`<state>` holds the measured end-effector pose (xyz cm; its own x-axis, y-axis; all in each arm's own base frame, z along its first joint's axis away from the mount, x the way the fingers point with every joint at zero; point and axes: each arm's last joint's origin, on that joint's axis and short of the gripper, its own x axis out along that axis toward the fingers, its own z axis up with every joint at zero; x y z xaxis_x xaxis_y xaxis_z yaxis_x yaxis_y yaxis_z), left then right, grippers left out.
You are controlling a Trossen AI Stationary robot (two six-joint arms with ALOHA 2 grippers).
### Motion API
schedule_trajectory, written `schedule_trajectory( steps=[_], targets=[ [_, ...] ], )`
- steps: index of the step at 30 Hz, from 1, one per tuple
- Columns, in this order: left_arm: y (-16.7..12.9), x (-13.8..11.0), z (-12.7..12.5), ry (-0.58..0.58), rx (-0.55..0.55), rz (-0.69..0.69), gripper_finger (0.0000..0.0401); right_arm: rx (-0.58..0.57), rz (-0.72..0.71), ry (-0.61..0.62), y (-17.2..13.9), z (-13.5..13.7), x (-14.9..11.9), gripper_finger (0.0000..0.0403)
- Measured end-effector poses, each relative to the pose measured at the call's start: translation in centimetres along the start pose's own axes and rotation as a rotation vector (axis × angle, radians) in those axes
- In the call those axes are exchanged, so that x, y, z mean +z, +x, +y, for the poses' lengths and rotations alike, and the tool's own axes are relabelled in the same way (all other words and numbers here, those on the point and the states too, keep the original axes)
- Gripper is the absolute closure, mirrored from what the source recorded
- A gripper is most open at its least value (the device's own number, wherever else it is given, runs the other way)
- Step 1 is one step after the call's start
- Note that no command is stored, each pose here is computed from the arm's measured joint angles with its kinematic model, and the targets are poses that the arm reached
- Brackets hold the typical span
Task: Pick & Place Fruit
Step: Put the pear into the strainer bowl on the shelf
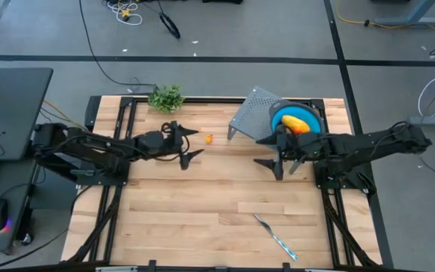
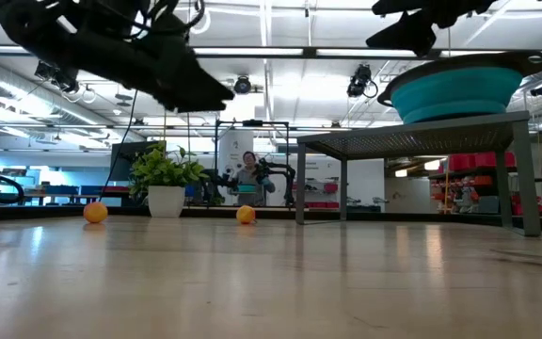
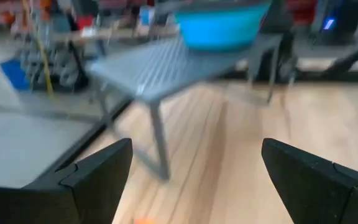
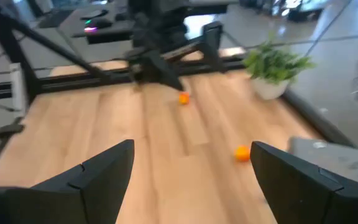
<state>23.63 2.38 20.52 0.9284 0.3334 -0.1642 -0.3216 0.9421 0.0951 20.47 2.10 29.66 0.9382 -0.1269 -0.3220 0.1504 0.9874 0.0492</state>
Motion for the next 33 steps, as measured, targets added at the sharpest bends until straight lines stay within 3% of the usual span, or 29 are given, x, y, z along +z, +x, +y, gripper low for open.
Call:
schedule_trajectory(
  steps=[3, 7, 9, 15, 24, 33],
  targets=[
    [-0.8, 0.1, 0.2, -0.034, 0.012, 0.053, 0.0035, 0.023, 0.016, -0.011, 0.4, 0.5, -0.2, 0.0071],
    [-2.7, 0.0, 1.3, -0.109, 0.205, 0.143, 0.0035, 0.040, -0.002, -0.012, 0.6, 0.9, -0.1, 0.0071],
    [-3.6, 0.2, 1.9, -0.172, 0.285, 0.173, 0.0035, 0.049, -0.019, -0.008, 0.6, 1.1, 0.0, 0.0071],
    [-5.7, -0.1, 2.6, -0.389, 0.372, 0.292, 0.0035, 0.084, -0.098, -0.025, 0.5, 1.8, 0.7, 0.0071],
    [-6.2, -3.3, 2.9, -0.455, 0.522, 0.569, 0.0035, 0.079, -0.116, -0.079, 1.0, 1.9, 0.8, 0.0071],
    [-6.4, -5.4, 2.6, -0.549, 0.592, 0.768, 0.0035, 0.071, -0.228, -0.154, 1.0, 2.0, 1.8, 0.0071]
  ],
)
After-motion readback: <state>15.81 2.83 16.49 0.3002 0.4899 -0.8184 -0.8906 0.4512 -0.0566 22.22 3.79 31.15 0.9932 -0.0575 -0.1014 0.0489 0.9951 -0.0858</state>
